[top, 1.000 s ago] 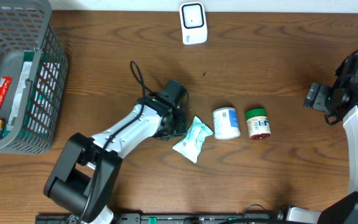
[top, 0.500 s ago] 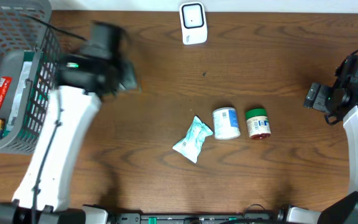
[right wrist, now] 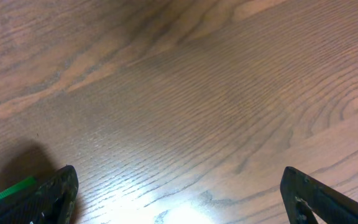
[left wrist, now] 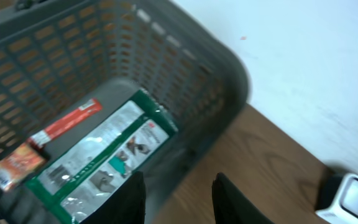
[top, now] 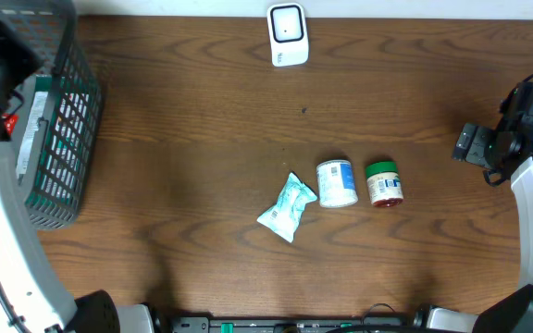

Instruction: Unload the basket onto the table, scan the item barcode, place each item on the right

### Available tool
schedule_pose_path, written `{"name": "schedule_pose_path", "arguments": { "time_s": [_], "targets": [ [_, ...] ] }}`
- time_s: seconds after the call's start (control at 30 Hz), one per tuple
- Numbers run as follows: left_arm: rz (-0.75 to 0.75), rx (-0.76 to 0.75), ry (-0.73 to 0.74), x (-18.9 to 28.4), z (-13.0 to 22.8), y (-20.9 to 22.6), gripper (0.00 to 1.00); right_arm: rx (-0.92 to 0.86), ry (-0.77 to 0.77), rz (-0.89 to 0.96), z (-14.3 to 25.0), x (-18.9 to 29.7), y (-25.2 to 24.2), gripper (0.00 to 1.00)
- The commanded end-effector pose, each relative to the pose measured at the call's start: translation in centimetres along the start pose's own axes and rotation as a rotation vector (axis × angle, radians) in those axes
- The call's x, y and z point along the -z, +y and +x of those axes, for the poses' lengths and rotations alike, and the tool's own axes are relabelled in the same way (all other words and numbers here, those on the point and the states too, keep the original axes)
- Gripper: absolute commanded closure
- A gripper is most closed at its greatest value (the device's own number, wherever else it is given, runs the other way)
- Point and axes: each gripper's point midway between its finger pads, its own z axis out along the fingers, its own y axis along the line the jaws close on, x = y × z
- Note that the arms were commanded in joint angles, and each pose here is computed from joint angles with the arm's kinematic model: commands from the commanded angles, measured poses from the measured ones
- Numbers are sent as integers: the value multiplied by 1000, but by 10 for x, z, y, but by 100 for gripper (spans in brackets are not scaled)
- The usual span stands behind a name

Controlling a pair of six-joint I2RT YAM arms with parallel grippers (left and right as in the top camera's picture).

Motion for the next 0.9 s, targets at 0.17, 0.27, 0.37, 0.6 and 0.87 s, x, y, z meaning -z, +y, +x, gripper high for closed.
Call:
{"name": "schedule_pose_path", "arguments": {
  "time_s": [0.17,0.27,0.37,0.6,0.87],
  "targets": [
    [-161,49,177,-82,24,56,66,0,-15,9,-4,4,-3,1],
    [-193,37,257,-114,41,66,66,0,-15,9,-4,4,-3,1],
    [-212,11,326,-140,58,73,66,0,-15,9,-4,4,-3,1],
    [-260,25,432,-181,86,94,66,0,-15,9,-4,4,-3,1],
    [-330,83,516,-211,109,137,65,0,-15,9,-4,4,-3,1]
  ]
}}
